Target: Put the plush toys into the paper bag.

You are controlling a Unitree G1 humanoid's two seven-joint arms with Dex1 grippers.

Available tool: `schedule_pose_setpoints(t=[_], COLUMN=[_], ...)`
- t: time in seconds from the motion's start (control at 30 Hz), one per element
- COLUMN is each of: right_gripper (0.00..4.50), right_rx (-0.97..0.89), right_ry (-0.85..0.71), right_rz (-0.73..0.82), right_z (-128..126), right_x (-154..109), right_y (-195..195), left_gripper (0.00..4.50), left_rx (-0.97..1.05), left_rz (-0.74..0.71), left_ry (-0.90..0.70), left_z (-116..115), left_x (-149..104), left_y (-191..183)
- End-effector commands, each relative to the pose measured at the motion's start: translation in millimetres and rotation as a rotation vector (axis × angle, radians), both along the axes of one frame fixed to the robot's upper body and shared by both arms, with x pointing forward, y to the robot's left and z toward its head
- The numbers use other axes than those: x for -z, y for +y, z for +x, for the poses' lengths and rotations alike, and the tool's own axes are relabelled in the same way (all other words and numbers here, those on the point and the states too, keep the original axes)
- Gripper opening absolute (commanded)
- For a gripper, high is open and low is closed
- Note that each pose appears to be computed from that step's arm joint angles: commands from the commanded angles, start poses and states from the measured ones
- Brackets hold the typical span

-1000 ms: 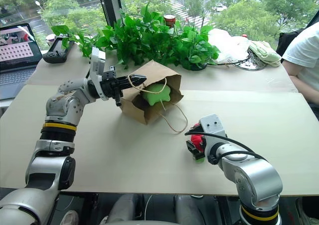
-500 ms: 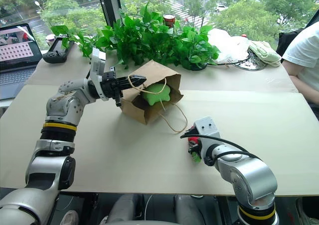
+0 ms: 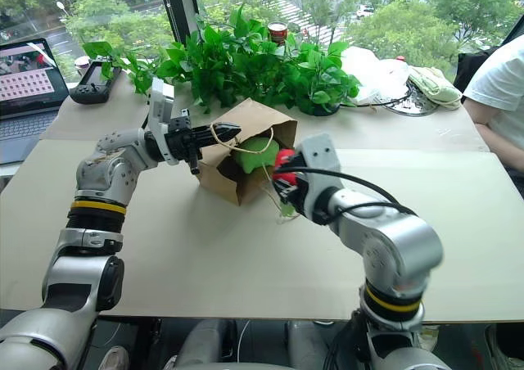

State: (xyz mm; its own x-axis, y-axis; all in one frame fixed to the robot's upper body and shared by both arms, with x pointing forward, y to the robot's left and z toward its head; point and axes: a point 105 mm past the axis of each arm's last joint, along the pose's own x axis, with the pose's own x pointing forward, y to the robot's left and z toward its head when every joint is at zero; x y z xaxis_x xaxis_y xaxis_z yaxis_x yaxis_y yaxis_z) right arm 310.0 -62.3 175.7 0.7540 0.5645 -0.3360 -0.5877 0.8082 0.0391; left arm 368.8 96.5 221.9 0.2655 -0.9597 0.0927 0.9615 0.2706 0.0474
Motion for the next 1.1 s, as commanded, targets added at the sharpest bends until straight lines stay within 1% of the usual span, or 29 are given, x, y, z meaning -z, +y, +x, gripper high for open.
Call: schedule_pose_setpoints(t=[0.03, 0.07, 0.17, 0.33, 0.47, 0.53, 0.6, 0.63, 0.73, 0.77, 0.97, 1.1], right_gripper=[1.66, 1.66, 1.66, 1.66, 1.66, 1.66, 2.19, 2.33, 3.35, 3.76, 3.76, 3.76], right_rx=[-0.064, -0.089, -0.123, -0.162, -0.136, -0.122, -0.111, -0.108, -0.111, -0.107, -0.074, -0.059], right_ry=[-0.065, -0.072, -0.078, -0.094, -0.073, -0.063, -0.052, -0.042, -0.036, -0.040, -0.057, -0.039], right_rz=[-0.005, 0.025, 0.013, 0.090, 0.179, 0.152, 0.138, 0.144, 0.142, 0.140, 0.117, 0.095], right_z=[15.7, 20.3, 36.1, 56.3, 67.9, 71.6, 72.4, 71.2, 65.8, 63.7, 43.0, 25.3], right_x=[-9.3, -12.6, -8.3, -14.5, -14.3, -5.5, 0.3, 1.1, -1.0, -3.4, -10.6, -1.6], right_y=[22.5, 31.5, 49.8, 77.8, 86.1, 85.5, 83.6, 81.1, 72.1, 66.6, 32.7, 14.9], left_gripper=[0.00, 0.00, 0.00, 0.00, 0.00, 0.00, 0.00, 0.00, 0.00, 0.00, 0.00, 0.00], left_rx=[0.011, 0.012, 0.016, 0.024, 0.024, 0.024, 0.024, 0.023, 0.022, 0.021, 0.016, 0.014], left_rz=[-0.003, -0.003, -0.003, -0.002, -0.001, -0.001, 0.000, 0.000, 0.002, 0.003, 0.003, 0.001], left_ry=[-0.072, -0.072, -0.072, -0.072, -0.073, -0.073, -0.074, -0.074, -0.073, -0.073, -0.071, -0.071], left_z=[-1.8, -1.8, -1.8, -2.6, -2.2, -2.1, -2.2, -2.1, -1.6, -1.5, -1.1, -1.0], left_x=[-16.5, -16.7, -16.8, -16.6, -17.0, -17.0, -16.9, -16.8, -16.3, -16.0, -15.0, -14.9], left_y=[-3.1, -3.3, -4.6, -7.2, -7.1, -6.6, -6.4, -6.3, -5.6, -5.3, -4.1, -3.9])
